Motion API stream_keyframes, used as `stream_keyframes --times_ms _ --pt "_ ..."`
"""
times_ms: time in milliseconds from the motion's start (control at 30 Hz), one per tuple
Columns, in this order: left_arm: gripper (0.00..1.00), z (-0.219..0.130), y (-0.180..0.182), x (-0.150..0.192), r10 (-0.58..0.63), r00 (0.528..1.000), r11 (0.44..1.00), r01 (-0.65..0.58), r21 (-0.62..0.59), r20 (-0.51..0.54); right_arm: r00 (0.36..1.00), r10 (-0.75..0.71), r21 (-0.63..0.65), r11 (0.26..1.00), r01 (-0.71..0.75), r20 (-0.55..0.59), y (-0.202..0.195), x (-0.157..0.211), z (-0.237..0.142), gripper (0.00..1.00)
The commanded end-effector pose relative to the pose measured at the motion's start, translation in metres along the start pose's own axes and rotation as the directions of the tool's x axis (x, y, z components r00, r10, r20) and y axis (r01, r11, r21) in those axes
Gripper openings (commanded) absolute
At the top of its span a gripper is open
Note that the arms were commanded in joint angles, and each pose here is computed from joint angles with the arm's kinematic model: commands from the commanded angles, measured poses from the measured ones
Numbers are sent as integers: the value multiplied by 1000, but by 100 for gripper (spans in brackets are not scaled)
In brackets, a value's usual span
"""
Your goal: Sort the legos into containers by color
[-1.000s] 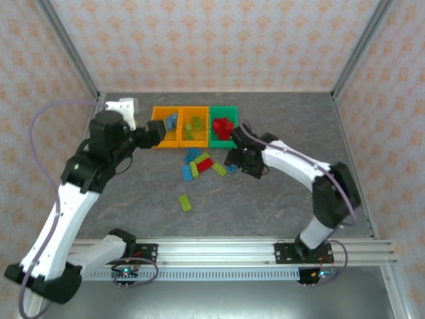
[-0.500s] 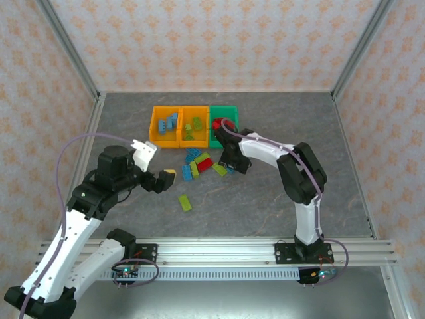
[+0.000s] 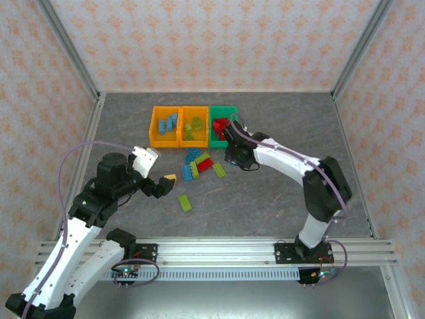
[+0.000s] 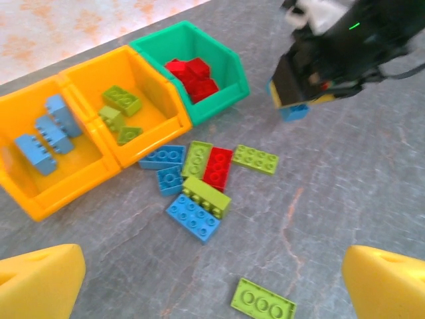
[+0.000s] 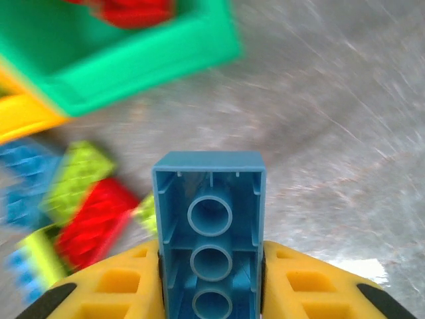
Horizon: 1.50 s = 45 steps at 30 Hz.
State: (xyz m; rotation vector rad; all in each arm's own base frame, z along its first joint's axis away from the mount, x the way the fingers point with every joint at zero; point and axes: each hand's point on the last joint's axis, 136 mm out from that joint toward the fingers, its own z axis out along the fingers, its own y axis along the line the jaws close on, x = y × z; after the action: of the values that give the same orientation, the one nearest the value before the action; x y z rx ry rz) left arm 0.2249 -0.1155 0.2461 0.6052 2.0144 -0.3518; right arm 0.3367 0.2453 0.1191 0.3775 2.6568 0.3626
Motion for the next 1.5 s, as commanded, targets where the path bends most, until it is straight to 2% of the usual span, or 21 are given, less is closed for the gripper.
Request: stream_keyframes --times_ms 0,133,300,433,633,700,800,900,1033,1167,1300,1333,1467 --pt "100 -6 31 -13 -67 995 982 79 -173 75 954 -230 -208 940 269 193 77 -20 -48 32" --pt "100 -13 59 -9 -163 982 932 185 -312 94 898 -365 -348 831 433 247 144 -15 -52 32" --pt "100 -21 82 4 -203 976 876 218 -430 81 873 -401 -343 807 480 278 192 -37 -10 32" --pt "100 -22 80 5 -175 982 887 189 -421 72 869 -401 -363 794 487 290 230 -49 29 32" --pt "100 -21 76 5 -148 986 902 164 -398 71 853 -418 -334 792 511 313 259 -71 75 34" --pt "100 -19 74 6 -145 987 907 159 -390 66 849 -416 -344 784 516 326 268 -74 81 38" --pt "100 -17 74 6 -144 988 909 155 -388 58 857 -390 -359 788 500 336 273 -80 82 54" --pt "100 -17 75 7 -143 988 908 151 -390 50 862 -383 -376 784 493 333 275 -83 63 59" --pt "100 -17 76 8 -140 989 907 148 -395 50 861 -399 -367 785 499 316 264 -86 15 59" --pt "100 -15 77 12 -149 988 903 149 -402 33 864 -420 -348 794 498 278 232 -73 -31 60" --pt "100 -12 78 16 -160 987 901 148 -407 5 863 -407 -335 802 495 299 182 -48 -73 62" --pt "100 -11 77 17 -161 987 904 147 -401 -1 866 -409 -319 812 489 287 164 -38 -73 62" --pt "100 -2 51 16 -114 993 963 104 -248 -25 870 -418 -217 853 475 262 86 -2 -73 65"
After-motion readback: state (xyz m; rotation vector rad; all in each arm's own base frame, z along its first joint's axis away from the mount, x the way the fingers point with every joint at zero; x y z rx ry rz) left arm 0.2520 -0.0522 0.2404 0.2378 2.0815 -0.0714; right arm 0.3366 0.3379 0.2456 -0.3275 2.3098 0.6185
